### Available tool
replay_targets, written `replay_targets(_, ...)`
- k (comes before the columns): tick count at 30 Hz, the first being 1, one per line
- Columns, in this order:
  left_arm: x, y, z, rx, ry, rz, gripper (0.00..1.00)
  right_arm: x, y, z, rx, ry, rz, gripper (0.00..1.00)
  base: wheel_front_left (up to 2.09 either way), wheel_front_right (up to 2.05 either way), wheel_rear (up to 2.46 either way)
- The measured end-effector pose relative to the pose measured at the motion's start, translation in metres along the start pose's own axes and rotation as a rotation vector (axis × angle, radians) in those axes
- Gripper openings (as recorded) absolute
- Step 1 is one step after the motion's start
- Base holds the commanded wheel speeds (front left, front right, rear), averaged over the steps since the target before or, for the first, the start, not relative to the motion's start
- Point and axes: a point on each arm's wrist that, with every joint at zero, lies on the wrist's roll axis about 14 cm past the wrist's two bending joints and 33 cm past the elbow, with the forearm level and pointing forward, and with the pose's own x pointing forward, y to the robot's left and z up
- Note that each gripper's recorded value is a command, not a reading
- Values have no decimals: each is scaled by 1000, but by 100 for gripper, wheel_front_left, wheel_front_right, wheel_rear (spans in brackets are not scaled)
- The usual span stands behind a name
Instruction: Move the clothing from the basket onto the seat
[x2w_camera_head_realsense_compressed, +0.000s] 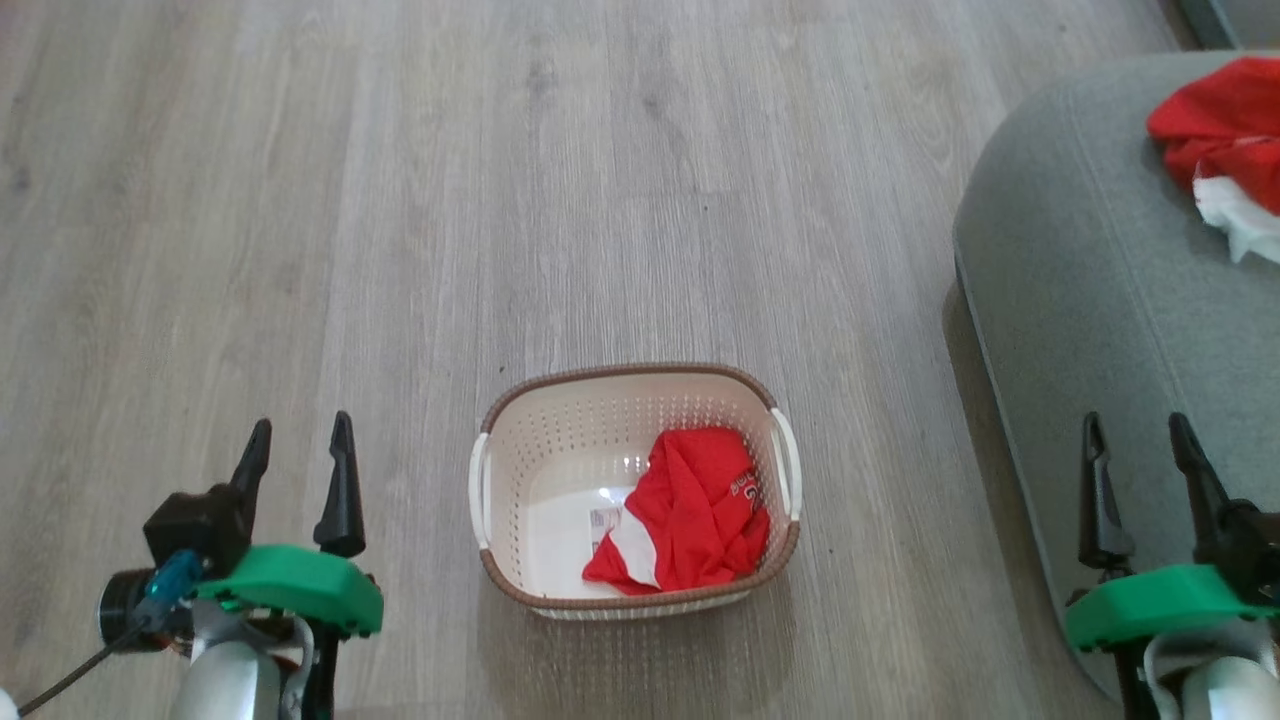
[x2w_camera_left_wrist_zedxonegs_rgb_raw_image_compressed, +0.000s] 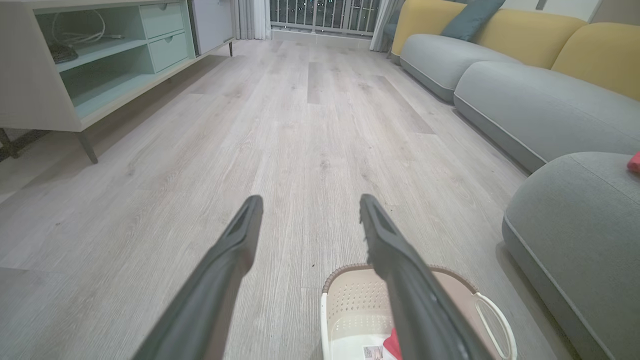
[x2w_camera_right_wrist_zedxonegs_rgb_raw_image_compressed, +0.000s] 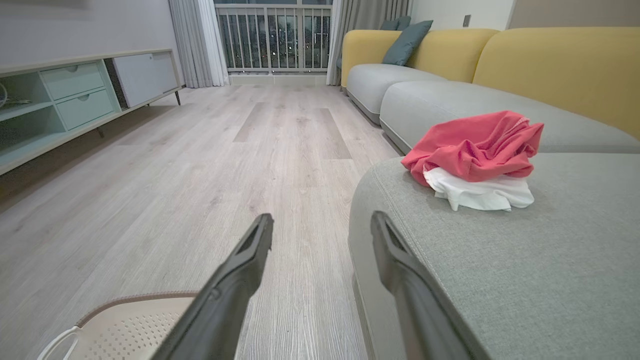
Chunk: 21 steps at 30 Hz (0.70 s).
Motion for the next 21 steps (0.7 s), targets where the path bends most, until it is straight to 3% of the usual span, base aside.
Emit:
replay_targets(8, 30, -14, -9, 4, 11, -44, 100, 21, -10, -5, -7, 8, -37, 100, 0, 0, 0)
replay_targets(16, 105, -43, -23, 9, -17, -126, 100, 102, 1, 7, -5, -93, -25, 100, 0, 0, 0)
replay_targets(21, 164, -82, -53, 17, -1, -237, 100, 154, 6, -15, 6, -111, -21, 100, 0, 0, 0)
